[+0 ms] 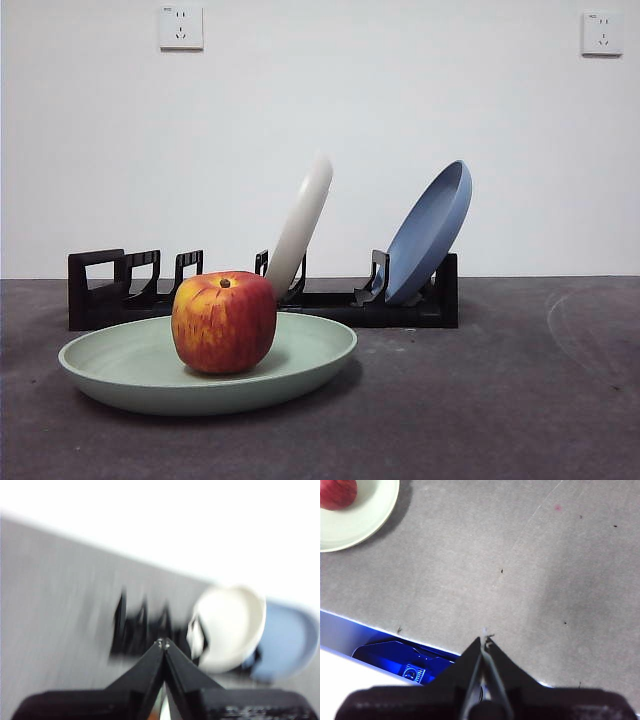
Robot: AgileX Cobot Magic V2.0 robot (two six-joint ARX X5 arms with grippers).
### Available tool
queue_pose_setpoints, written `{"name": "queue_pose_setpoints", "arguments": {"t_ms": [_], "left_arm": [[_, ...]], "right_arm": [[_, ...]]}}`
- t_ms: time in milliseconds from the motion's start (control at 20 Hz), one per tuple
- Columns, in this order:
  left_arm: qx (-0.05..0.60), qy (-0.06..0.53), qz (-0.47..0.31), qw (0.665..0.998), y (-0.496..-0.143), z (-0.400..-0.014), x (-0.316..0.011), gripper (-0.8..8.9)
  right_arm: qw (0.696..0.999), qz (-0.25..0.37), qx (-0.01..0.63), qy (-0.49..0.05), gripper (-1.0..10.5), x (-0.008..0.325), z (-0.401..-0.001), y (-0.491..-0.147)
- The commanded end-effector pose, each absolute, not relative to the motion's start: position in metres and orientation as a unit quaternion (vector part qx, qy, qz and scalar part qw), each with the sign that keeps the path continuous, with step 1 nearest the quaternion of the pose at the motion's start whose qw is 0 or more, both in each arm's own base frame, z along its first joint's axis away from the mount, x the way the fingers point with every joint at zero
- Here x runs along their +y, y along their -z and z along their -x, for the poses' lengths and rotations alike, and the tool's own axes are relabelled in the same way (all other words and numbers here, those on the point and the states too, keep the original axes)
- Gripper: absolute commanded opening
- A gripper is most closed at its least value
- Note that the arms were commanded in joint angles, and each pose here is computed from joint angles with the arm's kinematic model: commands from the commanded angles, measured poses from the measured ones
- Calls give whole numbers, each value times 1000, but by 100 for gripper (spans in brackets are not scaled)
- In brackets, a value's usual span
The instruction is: Take the green plate from the plate rack,put the plate on the table,take the apple from the table,put the apple in the plate
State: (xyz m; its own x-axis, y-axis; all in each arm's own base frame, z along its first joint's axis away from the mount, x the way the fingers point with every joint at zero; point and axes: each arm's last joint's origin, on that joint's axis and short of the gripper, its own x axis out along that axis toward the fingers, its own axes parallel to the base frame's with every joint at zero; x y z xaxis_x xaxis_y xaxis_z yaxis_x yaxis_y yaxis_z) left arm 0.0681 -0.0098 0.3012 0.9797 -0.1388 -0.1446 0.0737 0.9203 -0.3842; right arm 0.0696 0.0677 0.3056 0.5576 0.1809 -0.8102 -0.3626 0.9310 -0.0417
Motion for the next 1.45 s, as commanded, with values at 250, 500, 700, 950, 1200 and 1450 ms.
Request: {"name": "queue_pose_setpoints", "arguments": {"t_ms": [250, 500, 700, 950, 1200, 1450], "left_arm": [[-16, 71, 99, 992, -221, -79, -5, -1], [-7, 66, 47, 997, -189, -91, -5, -1], [35, 51, 51, 997, -160, -97, -5, -1], [83, 37, 30, 995, -150, -96, -4, -1], [81, 40, 29, 995, -151, -96, -5, -1], [86, 39, 29, 995, -150, -96, -5, -1]], "right_arm": [[878, 98, 444, -151, 3, 68, -70, -304], [878, 99, 444, -151, 3, 68, -70, -304], [878, 98, 444, -151, 3, 68, -70, -304], [878, 99, 444, -151, 3, 68, -70, -304], [878, 99, 444, -151, 3, 68, -70, -304], [878, 99, 444, -151, 3, 68, -70, -304]]}}
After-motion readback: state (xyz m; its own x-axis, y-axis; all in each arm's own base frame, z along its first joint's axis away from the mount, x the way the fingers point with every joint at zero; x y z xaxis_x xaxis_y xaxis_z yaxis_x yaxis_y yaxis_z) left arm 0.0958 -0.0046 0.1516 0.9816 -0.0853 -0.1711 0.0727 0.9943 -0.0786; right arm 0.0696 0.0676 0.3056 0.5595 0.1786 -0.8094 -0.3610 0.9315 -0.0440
